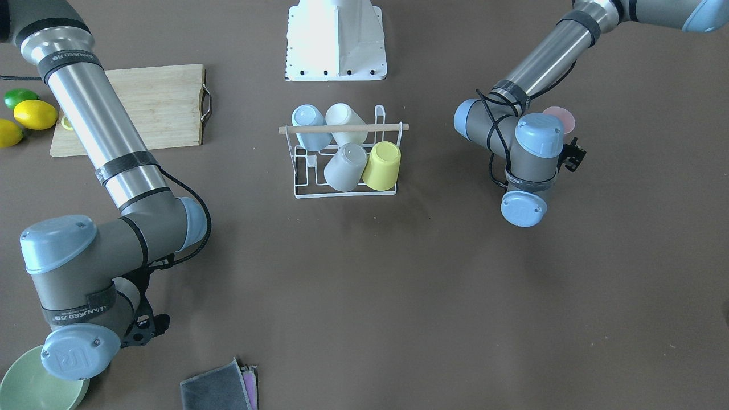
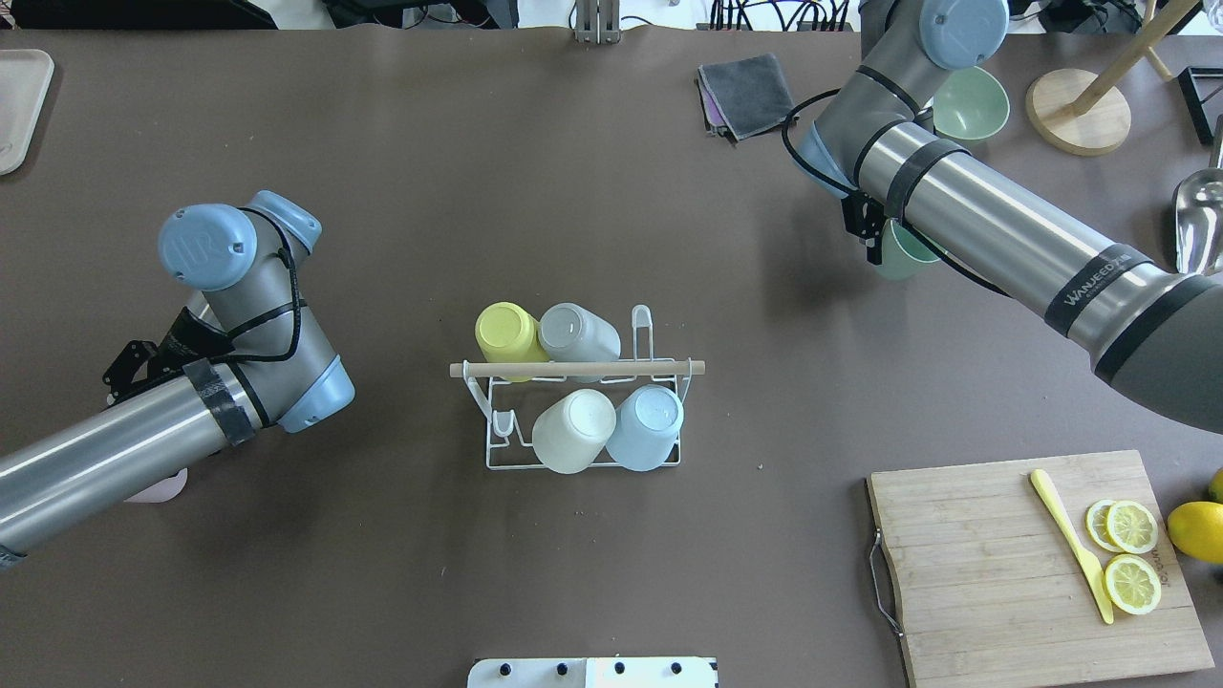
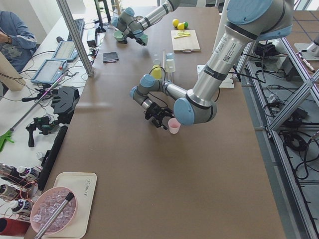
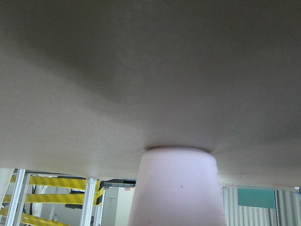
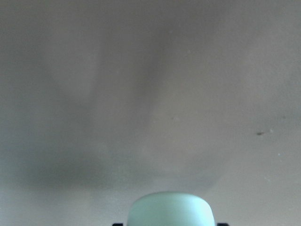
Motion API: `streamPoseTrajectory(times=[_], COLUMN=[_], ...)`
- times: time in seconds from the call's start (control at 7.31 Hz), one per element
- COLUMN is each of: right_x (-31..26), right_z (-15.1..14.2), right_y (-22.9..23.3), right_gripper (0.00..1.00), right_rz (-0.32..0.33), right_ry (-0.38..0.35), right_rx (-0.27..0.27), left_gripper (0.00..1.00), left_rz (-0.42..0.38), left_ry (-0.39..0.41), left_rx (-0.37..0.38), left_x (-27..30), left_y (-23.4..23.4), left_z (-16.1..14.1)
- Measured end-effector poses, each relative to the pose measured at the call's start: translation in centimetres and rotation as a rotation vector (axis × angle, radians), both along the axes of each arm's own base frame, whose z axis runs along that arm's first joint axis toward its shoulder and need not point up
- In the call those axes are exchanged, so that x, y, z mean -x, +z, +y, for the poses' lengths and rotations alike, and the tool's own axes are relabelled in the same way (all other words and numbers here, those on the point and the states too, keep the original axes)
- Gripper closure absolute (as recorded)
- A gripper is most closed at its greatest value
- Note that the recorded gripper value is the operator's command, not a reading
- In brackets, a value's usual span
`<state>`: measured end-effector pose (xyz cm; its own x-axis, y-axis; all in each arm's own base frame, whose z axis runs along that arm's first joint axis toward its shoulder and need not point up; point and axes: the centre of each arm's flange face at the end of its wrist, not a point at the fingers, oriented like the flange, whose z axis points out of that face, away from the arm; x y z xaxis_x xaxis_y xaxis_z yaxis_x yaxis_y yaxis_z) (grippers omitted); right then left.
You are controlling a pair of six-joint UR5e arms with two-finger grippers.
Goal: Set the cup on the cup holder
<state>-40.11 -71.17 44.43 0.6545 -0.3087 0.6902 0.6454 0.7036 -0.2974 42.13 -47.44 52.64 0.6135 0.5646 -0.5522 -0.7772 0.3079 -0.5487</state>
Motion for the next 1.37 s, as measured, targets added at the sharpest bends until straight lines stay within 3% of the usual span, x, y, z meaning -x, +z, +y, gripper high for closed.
streamPoseTrajectory(times=[0.41, 0.68, 0.96, 1.23, 1.37], right_x=[-1.9, -4.1, -7.6, -10.7, -11.8], right_z=[-0.7, 1.7, 4.5, 6.6, 7.8], right_y=[-10.6, -15.3, -17.9, -21.3, -22.0], right_gripper=[1.0, 1.0, 1.0, 1.0, 1.0], right_rz=[-0.127, -0.199, -0.311, -0.416, -0.472], right_ry=[0.084, 0.181, 0.247, 0.333, 0.357], right_rx=[-0.138, -0.253, -0.414, -0.544, -0.609], left_gripper=[0.03, 0.06, 0.29, 0.69, 0.74], left_rz=[0.004, 0.008, 0.011, 0.015, 0.018], left_ry=[0.006, 0.007, -0.001, -0.006, -0.004], left_rx=[0.007, 0.015, 0.025, 0.032, 0.036], left_x=[0.5, 0.8, 0.9, 1.0, 1.2], left_y=[0.9, 1.3, 1.6, 1.8, 1.8], left_z=[0.5, 0.8, 0.9, 1.0, 0.9])
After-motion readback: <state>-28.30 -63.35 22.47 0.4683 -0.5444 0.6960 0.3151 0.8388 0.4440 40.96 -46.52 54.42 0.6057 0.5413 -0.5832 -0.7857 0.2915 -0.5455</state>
